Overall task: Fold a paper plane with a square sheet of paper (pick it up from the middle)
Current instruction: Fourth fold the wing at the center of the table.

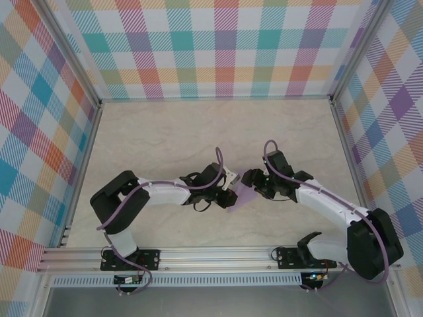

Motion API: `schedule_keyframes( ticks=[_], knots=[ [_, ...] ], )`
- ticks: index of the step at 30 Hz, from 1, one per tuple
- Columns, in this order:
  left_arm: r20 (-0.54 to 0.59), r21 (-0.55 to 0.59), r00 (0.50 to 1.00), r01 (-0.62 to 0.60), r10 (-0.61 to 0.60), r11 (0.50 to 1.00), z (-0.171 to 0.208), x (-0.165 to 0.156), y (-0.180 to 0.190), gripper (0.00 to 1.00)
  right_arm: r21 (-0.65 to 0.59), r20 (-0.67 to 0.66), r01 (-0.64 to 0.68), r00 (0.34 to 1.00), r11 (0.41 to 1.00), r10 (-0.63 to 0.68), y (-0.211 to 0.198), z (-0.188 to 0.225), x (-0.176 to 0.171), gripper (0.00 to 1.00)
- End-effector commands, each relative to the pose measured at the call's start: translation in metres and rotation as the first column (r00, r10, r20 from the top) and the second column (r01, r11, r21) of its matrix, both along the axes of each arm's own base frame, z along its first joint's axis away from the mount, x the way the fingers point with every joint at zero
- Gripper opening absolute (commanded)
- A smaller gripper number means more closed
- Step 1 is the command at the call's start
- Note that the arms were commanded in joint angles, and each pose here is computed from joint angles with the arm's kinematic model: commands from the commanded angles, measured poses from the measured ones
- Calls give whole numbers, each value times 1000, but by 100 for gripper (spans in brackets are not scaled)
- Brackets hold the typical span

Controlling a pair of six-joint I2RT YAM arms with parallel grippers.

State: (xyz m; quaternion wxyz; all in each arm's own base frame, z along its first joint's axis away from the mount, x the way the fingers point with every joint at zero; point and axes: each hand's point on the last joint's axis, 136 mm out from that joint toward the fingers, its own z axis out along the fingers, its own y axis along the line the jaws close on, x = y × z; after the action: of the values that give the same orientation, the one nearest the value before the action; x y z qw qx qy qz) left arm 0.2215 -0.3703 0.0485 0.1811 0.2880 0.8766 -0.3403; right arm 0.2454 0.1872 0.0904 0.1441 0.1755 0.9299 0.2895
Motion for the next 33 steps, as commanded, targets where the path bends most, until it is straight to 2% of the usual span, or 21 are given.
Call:
schedule_keyframes(
  ticks=[1,14,21,33],
  knots=[
    [-83,-23,996,-13,11,1000,4,2,0,8,-7,25,4,1000,1000,-4,-5,2,0,61],
    [-225,-40,972,-76,65,996,-5,10,3,7,59,-12,-131,991,990,132,20,-16,2,53],
    [-280,-44,957,-96,80,994,-11,12,4,7,50,-37,-163,986,985,165,28,-29,9,48],
    [-293,-56,954,-82,62,995,-12,13,4,8,12,-71,-173,982,985,174,31,-47,22,47]
  ],
)
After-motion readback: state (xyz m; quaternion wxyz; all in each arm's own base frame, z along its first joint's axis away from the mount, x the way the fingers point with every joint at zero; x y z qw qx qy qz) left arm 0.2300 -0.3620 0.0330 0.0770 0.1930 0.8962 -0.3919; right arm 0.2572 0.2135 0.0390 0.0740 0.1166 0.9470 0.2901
